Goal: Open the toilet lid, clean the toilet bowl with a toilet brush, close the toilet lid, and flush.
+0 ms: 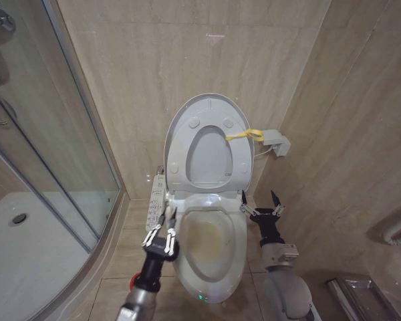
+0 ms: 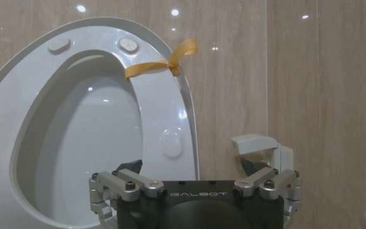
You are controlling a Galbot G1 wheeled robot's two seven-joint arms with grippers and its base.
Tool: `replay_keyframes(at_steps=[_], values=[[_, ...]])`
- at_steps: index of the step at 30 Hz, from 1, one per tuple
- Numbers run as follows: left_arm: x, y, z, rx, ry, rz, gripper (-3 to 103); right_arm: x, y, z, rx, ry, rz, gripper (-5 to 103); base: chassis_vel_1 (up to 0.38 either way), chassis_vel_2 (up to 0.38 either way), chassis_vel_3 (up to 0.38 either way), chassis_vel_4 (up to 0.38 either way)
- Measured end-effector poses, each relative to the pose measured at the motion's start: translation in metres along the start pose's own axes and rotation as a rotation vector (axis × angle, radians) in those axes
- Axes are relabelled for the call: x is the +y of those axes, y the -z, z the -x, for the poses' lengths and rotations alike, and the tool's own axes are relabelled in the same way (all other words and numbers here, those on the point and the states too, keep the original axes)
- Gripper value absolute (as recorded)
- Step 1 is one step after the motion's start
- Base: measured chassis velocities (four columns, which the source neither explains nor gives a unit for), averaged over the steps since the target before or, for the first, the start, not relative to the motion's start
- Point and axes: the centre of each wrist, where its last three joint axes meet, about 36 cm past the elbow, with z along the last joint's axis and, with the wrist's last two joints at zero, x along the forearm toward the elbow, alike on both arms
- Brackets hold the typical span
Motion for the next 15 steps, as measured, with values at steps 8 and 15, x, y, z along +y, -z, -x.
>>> replay_keyframes(at_steps=[8,15], values=[[0.017,-0.014,-0.031,0.032,0.095,0.054,21,0.0,0.0,0.0,0.0,0.0,0.0,100,0.0,0.0,0.0,0.0],[0.022,-0.052,-0.048,0.053,0.132,0.055,21,0.0,0.0,0.0,0.0,0.0,0.0,100,0.0,0.0,0.0,0.0]])
